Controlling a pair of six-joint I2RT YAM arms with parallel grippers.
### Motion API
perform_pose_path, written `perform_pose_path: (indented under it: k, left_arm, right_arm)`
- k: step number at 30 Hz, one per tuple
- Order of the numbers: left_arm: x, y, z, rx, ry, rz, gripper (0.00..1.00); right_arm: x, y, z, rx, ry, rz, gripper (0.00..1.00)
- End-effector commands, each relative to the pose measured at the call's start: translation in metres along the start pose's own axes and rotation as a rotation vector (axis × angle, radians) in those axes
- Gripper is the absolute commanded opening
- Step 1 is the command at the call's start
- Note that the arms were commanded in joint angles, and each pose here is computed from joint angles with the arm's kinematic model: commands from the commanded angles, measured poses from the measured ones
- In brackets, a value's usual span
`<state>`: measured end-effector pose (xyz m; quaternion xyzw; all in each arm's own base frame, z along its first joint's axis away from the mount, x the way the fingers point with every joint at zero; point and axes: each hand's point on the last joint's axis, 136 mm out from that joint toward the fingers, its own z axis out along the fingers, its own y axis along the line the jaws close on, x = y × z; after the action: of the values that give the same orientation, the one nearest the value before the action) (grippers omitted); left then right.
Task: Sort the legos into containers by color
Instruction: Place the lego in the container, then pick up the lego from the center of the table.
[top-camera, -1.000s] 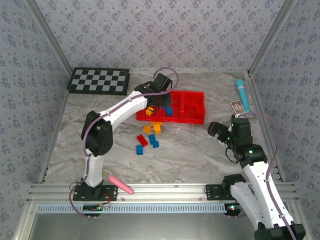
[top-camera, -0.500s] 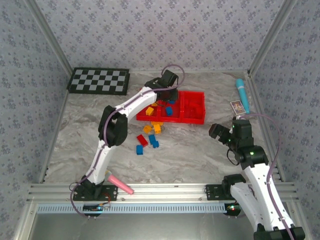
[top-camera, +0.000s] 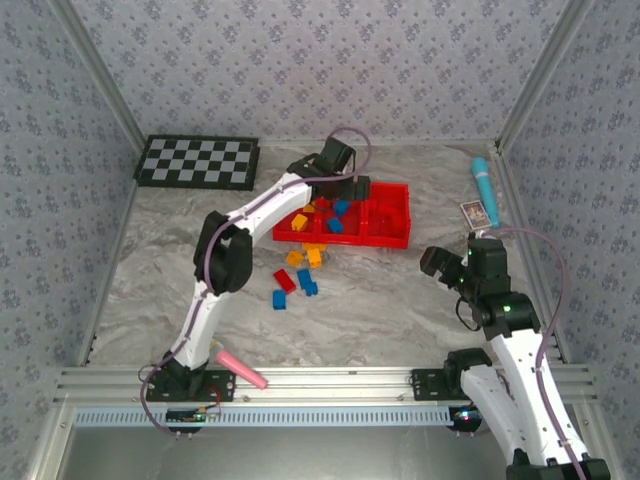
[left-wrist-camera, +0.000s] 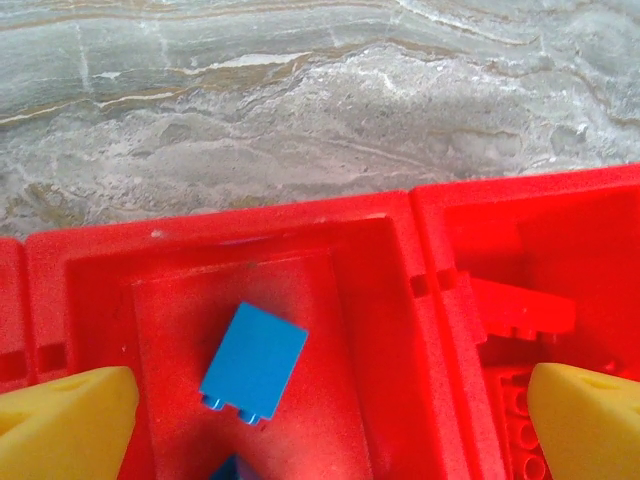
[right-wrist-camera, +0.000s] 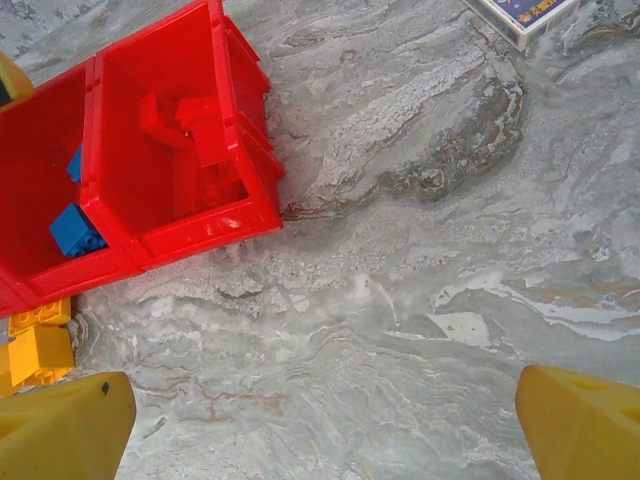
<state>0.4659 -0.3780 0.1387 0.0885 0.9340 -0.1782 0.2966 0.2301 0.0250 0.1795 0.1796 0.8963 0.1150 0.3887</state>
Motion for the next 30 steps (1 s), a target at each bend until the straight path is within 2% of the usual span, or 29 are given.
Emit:
perform_pose_path:
  k: [1,10,14,17,21,23,26,30]
  left_arm:
    - [-0.011,-0.01,-0.047,0.039,-0.052,0.021,1.0]
    - [0.071,0.016,-0.091,-0.089,0.004,0.011,0.99]
    - [0.12,0.032,-0.1,-0.154,0.077,-0.084,0.98]
    - [0.146,0.035,-0.11,-0.167,0.073,-0.145,0.99]
    - [0.171,0.035,-0.12,-0.206,0.027,-0.194,1.0]
    - [0.183,0.045,-0.123,-0.247,0.007,-0.283,1.0]
    - [0.197,0.051,-0.119,-0.267,0.002,-0.38,1.0]
    - [0.21,0.043,-0.111,-0.274,0.003,-0.437,1.0]
  right_arm:
    - [-0.012,0.003,-0.005,0.0,-0.034,0.01,1.0]
    - [-0.01,0.005,0.006,-0.015,-0.022,0.014,1.0]
    - [-0.008,0.008,0.009,-0.031,-0.016,0.023,1.0]
    - [-0.005,0.008,0.012,-0.038,-0.012,0.03,1.0]
    - [-0.001,0.009,0.014,-0.051,-0.007,0.039,1.0]
    - [0.002,0.009,0.014,-0.056,-0.002,0.042,1.0]
    - [0.004,0.008,0.015,-0.055,0.0,0.04,1.0]
    - [0.007,0.007,0.015,-0.058,0.0,0.042,0.99]
